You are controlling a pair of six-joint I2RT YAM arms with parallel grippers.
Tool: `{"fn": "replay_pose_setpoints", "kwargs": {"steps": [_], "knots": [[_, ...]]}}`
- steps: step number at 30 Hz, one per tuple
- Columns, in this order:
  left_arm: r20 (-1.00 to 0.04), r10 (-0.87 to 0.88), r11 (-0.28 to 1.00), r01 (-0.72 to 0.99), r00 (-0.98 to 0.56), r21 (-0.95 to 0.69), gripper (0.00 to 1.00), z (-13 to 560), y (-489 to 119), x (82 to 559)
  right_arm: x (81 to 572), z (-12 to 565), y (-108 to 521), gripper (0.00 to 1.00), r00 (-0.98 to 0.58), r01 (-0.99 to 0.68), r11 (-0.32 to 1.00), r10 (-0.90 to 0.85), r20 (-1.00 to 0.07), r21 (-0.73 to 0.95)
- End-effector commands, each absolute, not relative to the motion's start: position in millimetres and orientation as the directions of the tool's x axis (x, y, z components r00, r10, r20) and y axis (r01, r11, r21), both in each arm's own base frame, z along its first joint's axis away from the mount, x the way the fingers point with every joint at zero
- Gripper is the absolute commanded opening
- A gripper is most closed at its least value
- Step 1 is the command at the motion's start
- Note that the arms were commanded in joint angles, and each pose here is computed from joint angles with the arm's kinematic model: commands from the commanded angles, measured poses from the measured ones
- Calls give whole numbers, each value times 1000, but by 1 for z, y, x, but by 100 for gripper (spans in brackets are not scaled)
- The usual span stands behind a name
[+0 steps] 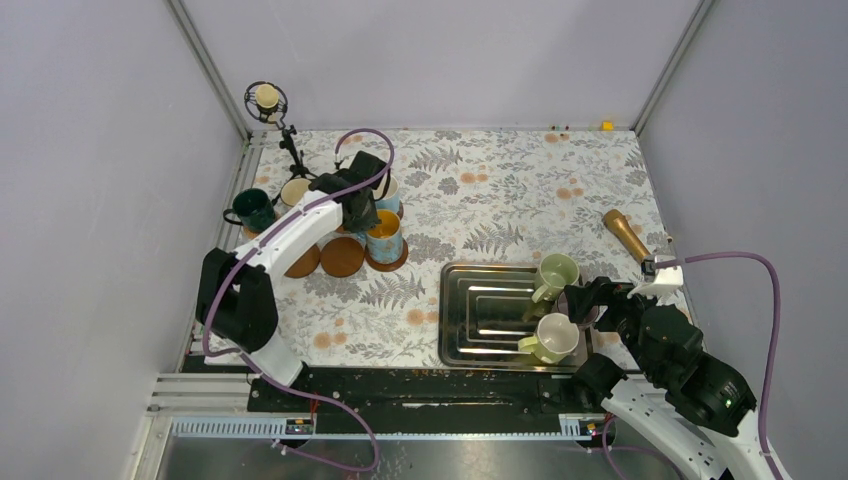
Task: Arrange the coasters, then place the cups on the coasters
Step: Place the cup on the coaster.
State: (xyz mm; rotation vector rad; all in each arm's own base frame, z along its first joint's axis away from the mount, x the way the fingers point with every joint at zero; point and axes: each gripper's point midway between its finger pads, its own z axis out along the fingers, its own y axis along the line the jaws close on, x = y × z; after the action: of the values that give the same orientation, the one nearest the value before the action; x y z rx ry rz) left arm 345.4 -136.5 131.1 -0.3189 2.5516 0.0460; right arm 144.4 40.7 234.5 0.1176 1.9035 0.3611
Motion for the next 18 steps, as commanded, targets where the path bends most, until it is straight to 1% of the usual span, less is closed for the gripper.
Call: {"fn": "replay_pose_setpoints", "kwargs": {"steps": [1,4,6,7,8,9,12,15,18], "knots": [[-595,-239,969,-225,-768,-99,6,152,-150,366,149,240,41,99,-332,-87,949,258,-907,302],[-597,-239,969,-227,-765,-98,8,153,-148,364,150,240,41,100,-332,-86,950,258,-908,301],[-600,-241,969,-226,-763,-102,13,155,-147,362,150,240,41,100,-331,-84,950,258,-908,301],[-602,-241,969,-223,-761,-106,18,157,-147,360,150,240,41,100,-331,-85,950,257,-908,300],[-603,-243,969,-222,-760,-111,28,159,-146,359,150,240,41,100,-331,-84,951,255,-908,298],[-604,-246,968,-221,-758,-116,35,160,-146,357,151,239,41,100,-333,-82,951,254,-908,297],[-608,-254,967,-218,-752,-134,52,166,-145,350,153,237,39,100,-333,-63,954,258,-907,295],[-609,-258,966,-200,-750,-163,64,173,-148,344,156,232,36,100,-332,-17,954,276,-902,298],[-621,-250,968,-165,-743,-191,73,185,-150,338,158,228,36,100,-345,3,957,272,-898,288]]}}
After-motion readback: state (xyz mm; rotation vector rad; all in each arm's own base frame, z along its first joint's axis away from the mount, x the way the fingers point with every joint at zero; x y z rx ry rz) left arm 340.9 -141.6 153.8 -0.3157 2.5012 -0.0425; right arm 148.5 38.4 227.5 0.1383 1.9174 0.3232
